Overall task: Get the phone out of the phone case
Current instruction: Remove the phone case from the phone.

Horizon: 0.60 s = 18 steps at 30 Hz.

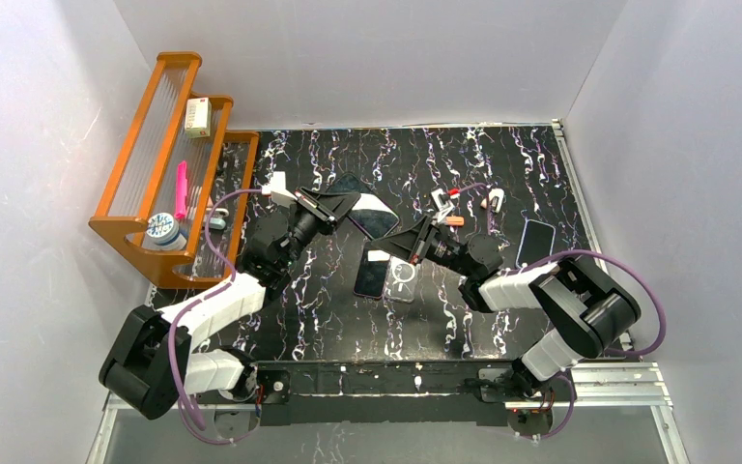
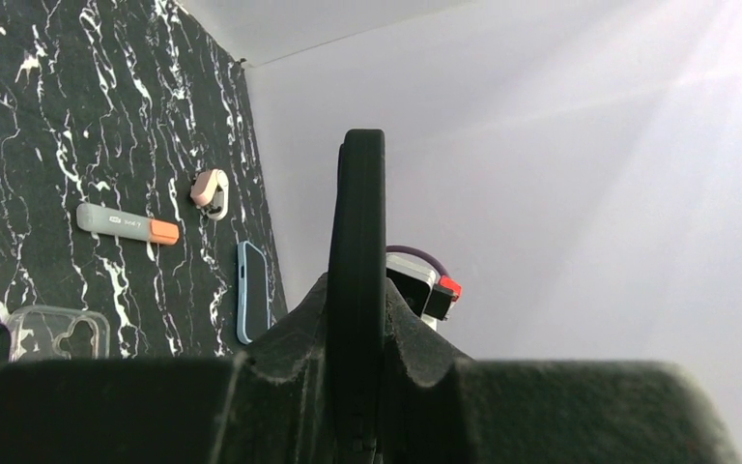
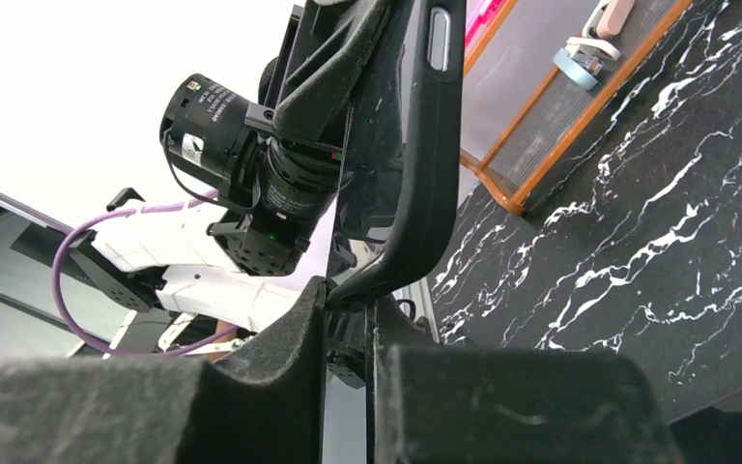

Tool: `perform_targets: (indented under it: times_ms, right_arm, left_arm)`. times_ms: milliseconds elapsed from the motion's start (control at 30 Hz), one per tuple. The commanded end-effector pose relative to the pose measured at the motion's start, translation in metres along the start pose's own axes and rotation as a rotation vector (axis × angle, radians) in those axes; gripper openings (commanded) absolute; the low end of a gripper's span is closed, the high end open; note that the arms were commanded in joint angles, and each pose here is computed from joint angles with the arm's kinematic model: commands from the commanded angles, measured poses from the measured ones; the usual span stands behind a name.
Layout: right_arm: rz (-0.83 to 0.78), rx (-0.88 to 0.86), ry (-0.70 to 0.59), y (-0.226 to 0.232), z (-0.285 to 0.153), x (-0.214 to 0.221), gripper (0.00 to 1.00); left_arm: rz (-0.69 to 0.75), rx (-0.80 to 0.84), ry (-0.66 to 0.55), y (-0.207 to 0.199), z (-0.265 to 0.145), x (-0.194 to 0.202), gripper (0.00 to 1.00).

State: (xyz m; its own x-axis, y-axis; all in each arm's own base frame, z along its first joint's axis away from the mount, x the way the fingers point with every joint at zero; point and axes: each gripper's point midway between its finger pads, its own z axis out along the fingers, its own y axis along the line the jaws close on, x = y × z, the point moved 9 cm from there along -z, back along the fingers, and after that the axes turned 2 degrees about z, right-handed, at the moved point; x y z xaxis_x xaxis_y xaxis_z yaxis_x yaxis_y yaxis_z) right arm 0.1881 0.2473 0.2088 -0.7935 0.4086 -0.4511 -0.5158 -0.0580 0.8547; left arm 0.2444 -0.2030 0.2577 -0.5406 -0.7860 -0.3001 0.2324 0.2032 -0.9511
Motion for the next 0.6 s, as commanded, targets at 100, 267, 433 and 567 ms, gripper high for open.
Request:
perform_targets:
  times_ms: [100, 267, 433, 567]
  right_arm:
    - [-0.187, -0.111, 0.003, 0.008, 0.011, -0.009, 0.05]
    - [-0.334, -0.147, 0.075, 0.004, 0.01, -0.005, 0.01]
    - [-0.5, -0.151, 0.15, 0.001, 0.012, -0.007, 0.01]
    - [-0.616, -0.118, 0.2, 0.0, 0.015, -0.012, 0.01]
  left_arm:
    - [-0.051, 0.093, -0.022, -0.023, -0.005, -0.006, 0.0]
    - [-0.094, 0.069, 0.012, -0.023, -0.002, -0.004, 0.0]
    - [-0.104, 0.047, 0.043, -0.024, 0.0, -0.002, 0.0]
    - [-0.101, 0.039, 0.062, -0.026, 0.001, -0.001, 0.0]
